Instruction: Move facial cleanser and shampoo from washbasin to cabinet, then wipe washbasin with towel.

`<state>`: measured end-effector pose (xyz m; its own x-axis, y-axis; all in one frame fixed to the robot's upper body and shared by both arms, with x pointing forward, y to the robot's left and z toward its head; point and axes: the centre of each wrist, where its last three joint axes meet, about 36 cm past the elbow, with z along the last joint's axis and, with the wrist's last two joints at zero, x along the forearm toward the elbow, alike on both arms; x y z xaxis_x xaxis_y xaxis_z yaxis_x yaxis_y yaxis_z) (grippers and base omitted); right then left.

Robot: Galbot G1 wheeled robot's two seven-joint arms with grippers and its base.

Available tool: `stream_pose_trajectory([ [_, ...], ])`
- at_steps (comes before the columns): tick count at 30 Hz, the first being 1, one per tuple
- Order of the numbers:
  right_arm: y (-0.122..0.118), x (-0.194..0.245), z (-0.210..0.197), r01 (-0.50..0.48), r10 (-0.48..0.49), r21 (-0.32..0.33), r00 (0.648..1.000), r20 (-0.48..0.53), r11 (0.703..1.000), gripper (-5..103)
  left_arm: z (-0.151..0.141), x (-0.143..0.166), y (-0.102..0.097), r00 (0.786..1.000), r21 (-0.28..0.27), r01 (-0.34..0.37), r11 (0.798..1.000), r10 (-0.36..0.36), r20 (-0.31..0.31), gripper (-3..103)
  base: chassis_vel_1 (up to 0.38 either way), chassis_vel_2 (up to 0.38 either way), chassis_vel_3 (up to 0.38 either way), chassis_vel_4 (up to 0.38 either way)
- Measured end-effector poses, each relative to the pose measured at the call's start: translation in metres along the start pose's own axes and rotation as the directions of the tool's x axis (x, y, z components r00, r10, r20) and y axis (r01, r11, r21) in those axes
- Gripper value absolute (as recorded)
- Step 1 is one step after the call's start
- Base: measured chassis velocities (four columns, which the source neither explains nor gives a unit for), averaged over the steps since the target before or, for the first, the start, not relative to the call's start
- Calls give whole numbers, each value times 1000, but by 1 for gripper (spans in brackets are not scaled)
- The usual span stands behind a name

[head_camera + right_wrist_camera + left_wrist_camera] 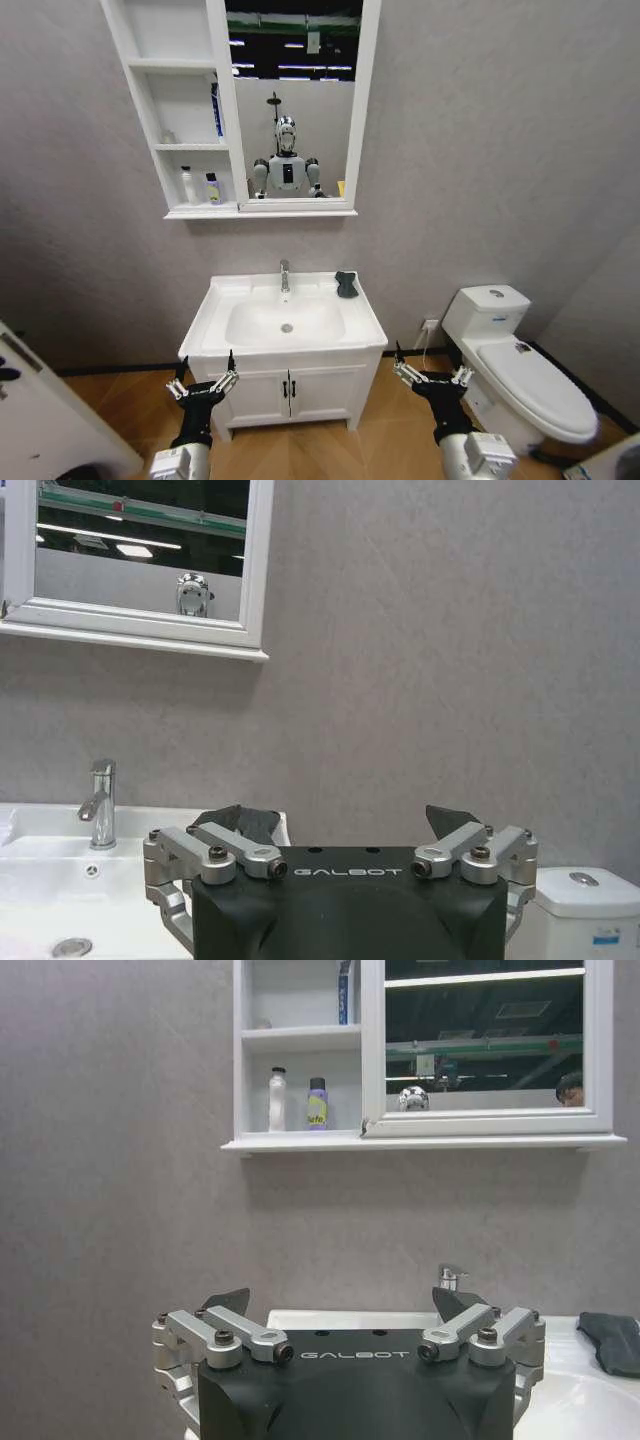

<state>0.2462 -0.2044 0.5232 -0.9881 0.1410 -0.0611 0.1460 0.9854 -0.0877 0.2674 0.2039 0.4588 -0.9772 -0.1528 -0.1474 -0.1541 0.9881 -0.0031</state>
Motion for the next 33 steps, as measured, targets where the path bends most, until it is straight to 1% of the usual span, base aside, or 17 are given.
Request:
stream_pose_trajectory([
  [6, 1, 3, 2, 5, -5, 1, 1000, -12, 1000, 100, -4, 2, -1, 1000, 3, 3, 1000, -3, 5, 100, 328, -394, -328, 398],
  [13, 1, 5, 4, 4, -4, 10, 1000, -4, 1000, 100, -6, 5, -2, 1000, 4, 1, 1000, -1, 8, 100, 320, -398, -307, 386],
  [15, 1, 6, 4, 11, -11, 10, 1000, 0, 1000, 100, -7, 5, -2, 1000, 4, 1, 1000, -1, 9, 100, 348, -382, -316, 367],
  [18, 0, 7, 5, 55, -56, 25, 998, 40, 998, 100, -9, 8, 0, 1000, 4, 4, 1000, -4, 13, 100, 308, -368, -299, 359],
  [21, 0, 7, 5, 68, -69, 27, 996, 50, 997, 100, -10, 10, 0, 1000, 5, 6, 1000, -6, 17, 100, 261, -288, -247, 299],
  [23, 0, 7, 6, 74, -75, 30, 996, 53, 997, 100, -10, 11, 1, 1000, 6, 9, 1000, -10, 18, 100, 141, -178, -223, 159],
  [25, -1, 8, 6, 71, -74, 50, 996, 53, 996, 100, -11, 14, 2, 1000, 6, 14, 1000, -14, 21, 100, 102, 97, -102, 104],
  [27, -1, 8, 6, 69, -72, 55, 996, 53, 996, 100, -12, 14, 2, 1000, 7, 14, 1000, -14, 22, 100, -28, -9, -87, 48],
  [33, -2, 8, 7, 67, -70, 59, 996, 52, 996, 100, -15, 17, 2, 1000, 10, 16, 1000, -16, 25, 100, -53, 37, 57, -35],
])
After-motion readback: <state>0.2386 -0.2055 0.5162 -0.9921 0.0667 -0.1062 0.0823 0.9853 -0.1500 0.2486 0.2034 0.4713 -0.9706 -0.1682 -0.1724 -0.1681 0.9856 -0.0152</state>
